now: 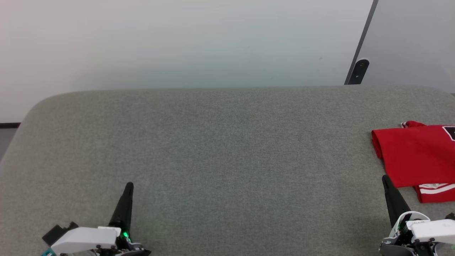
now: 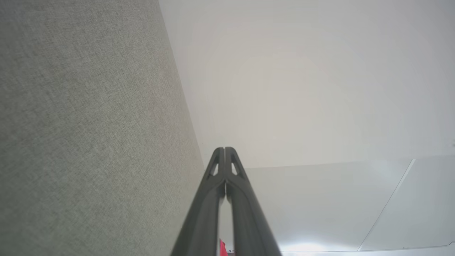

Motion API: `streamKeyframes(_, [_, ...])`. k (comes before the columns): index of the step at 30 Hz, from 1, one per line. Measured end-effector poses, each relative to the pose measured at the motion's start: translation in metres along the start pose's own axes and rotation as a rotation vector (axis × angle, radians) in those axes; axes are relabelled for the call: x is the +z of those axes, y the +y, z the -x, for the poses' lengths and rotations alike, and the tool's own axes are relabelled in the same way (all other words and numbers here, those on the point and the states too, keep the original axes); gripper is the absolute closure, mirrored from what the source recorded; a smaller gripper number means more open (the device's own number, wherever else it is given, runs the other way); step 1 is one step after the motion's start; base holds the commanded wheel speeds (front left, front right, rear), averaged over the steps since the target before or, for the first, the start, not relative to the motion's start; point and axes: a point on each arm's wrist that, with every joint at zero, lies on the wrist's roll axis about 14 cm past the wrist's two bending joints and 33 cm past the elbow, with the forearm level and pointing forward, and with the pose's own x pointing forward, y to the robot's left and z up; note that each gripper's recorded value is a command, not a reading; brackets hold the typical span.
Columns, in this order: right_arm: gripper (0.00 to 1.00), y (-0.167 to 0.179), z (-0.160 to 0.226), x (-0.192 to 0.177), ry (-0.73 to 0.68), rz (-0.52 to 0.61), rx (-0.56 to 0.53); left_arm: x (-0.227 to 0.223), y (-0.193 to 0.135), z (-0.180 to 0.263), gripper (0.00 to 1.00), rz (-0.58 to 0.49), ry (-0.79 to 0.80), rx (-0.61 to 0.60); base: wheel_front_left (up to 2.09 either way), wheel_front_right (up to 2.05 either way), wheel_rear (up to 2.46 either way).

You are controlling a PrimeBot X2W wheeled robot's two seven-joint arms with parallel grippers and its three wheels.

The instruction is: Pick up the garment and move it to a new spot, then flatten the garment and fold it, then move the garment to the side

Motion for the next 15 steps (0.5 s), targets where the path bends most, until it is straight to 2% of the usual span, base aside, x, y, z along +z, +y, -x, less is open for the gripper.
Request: streamKeyframes(15, [1.0, -0.0031, -0.0039, 0.0001, -0.012, -0.099, -0.005, 0.0003, -0.0053, -0.0051, 1.0, 0.102, 0.009, -0.022, 0.0, 0.0, 0.0])
